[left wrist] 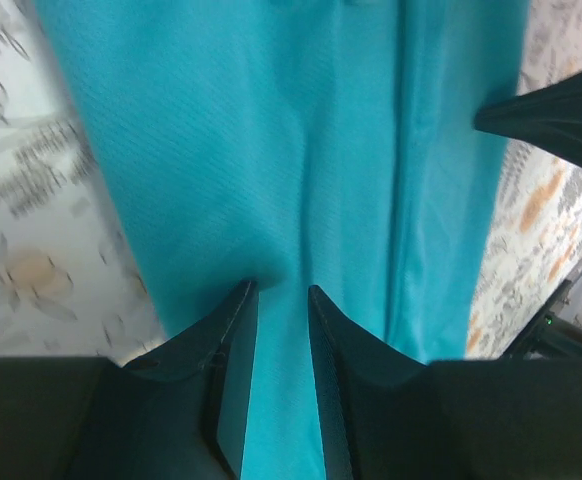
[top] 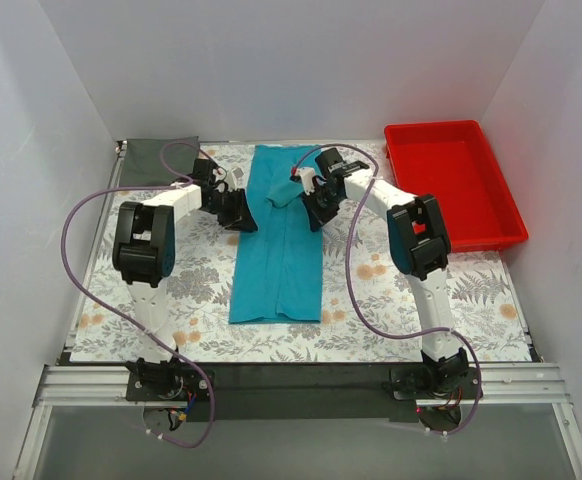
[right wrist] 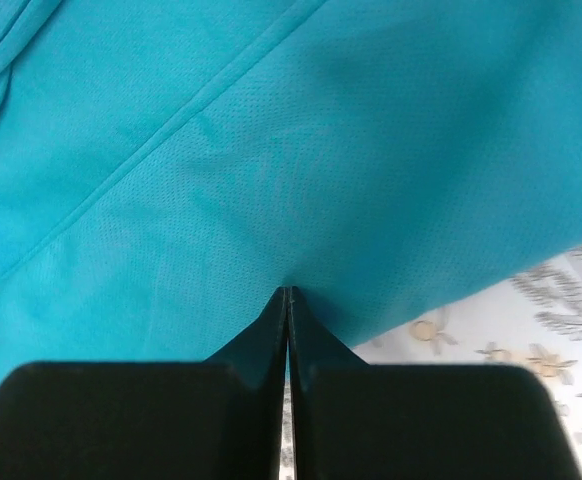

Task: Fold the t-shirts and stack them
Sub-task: Fold the tshirt

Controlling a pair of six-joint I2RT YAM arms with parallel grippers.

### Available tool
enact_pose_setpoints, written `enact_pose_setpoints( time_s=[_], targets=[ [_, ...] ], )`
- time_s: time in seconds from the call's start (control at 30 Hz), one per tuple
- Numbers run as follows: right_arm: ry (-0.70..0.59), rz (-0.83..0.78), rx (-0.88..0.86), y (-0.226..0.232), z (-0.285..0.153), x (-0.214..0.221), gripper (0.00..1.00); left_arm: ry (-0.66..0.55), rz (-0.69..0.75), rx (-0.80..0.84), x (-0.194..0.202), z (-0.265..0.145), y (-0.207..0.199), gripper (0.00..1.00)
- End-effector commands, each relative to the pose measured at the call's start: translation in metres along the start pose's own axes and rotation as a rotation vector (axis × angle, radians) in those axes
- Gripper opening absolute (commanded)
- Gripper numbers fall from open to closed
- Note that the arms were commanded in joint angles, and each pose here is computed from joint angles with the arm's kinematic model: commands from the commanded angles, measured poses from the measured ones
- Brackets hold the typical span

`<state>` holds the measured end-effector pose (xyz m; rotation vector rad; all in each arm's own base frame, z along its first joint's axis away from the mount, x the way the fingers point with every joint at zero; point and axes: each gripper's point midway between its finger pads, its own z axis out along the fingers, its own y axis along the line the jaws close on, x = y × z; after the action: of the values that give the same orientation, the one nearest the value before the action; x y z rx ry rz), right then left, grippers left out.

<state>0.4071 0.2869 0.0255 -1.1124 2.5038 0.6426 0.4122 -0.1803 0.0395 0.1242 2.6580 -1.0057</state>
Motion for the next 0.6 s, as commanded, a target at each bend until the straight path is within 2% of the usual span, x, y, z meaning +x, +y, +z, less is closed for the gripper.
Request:
enact_pose_setpoints(
  time_s=[0.0, 0.17, 0.23, 0.27, 0.3, 0.4, 0.47, 0.5, 0.53, 0.57],
  targets=[
    [0.005, 0.014, 0.112, -0.038, 0.005, -0.003, 0.01, -0.020, -0.013, -0.010, -0.017, 0.013, 0.010, 0.25],
    [-0.010, 0.015, 0.130, -0.054, 0.003, -0.006, 0.02, -0.022, -0.026, -0.005, -0.032, 0.025, 0.016, 0.25],
    [-0.033, -0.016, 0.103, -0.050, -0.003, -0.013, 0.05, -0.028, -0.017, 0.007, -0.036, 0.023, 0.013, 0.25],
    [-0.045, -0.033, 0.092, -0.048, -0.007, -0.017, 0.08, -0.037, 0.003, 0.026, -0.043, 0.019, 0.006, 0.27],
    [-0.079, -0.060, 0.091, -0.044, -0.020, -0.029, 0.19, -0.050, 0.028, 0.032, -0.049, 0.012, -0.001, 0.29],
    [-0.182, -0.166, 0.090, -0.027, -0.064, -0.061, 0.39, -0.121, 0.122, 0.050, -0.072, -0.018, -0.030, 0.39],
    [-0.272, -0.267, 0.118, -0.015, -0.105, -0.086, 0.44, -0.160, 0.196, 0.073, -0.082, -0.041, -0.051, 0.45],
    [-0.301, -0.300, 0.133, -0.011, -0.120, -0.094, 0.51, -0.182, 0.236, 0.092, -0.085, -0.052, -0.063, 0.46],
    [-0.340, -0.341, 0.148, -0.007, -0.138, -0.106, 0.53, -0.263, 0.315, 0.106, -0.096, -0.081, -0.088, 0.49],
    [-0.365, -0.384, 0.167, -0.004, -0.152, -0.112, 0.55, -0.303, 0.357, 0.113, -0.099, -0.095, -0.100, 0.56]
  ],
)
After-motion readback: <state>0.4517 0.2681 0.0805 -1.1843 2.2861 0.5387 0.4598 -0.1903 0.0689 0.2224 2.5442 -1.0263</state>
